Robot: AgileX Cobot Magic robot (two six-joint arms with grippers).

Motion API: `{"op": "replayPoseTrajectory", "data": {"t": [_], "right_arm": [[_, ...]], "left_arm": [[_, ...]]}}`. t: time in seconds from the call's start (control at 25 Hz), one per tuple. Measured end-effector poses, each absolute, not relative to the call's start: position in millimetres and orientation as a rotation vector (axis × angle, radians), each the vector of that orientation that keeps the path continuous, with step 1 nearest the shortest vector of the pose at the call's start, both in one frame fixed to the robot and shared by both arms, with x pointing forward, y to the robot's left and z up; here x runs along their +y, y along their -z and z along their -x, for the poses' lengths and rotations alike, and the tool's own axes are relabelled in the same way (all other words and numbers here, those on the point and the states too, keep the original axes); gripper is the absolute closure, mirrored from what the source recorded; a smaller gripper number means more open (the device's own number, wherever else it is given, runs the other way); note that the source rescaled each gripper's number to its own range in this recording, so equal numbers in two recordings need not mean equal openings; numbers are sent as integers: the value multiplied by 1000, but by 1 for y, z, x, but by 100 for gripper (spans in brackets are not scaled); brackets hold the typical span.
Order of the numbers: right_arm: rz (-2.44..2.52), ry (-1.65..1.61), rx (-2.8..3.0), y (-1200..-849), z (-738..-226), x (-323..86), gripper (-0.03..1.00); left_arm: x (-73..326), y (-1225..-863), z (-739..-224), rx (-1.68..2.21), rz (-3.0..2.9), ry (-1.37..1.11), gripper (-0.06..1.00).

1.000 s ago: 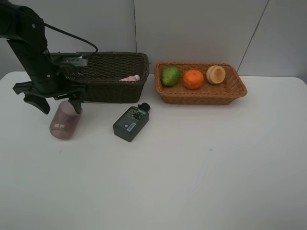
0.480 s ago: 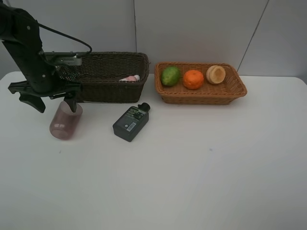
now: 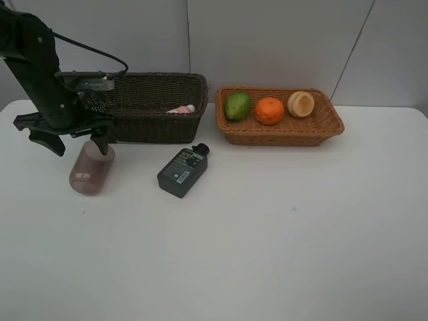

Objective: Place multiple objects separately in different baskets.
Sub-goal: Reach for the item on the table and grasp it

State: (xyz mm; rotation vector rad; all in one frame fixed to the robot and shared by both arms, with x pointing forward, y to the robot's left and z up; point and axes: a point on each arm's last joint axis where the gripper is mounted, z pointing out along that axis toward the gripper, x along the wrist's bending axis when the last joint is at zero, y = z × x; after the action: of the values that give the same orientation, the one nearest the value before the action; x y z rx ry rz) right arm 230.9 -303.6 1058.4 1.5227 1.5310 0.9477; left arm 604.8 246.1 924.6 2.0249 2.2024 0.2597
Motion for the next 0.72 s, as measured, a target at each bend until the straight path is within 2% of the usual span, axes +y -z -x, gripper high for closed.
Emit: {"op": "replayPoseTrajectory", "data": {"t": [0.16, 0.72], "right_arm": [[-1523, -948, 1531, -1058, -231, -304, 15], [-1523, -948, 1531, -1058, -231, -304, 15]], "left_arm": [[246, -909, -606, 2208, -2072, -232, -6], [245, -892, -609, 2208, -2082, -218, -6]]}}
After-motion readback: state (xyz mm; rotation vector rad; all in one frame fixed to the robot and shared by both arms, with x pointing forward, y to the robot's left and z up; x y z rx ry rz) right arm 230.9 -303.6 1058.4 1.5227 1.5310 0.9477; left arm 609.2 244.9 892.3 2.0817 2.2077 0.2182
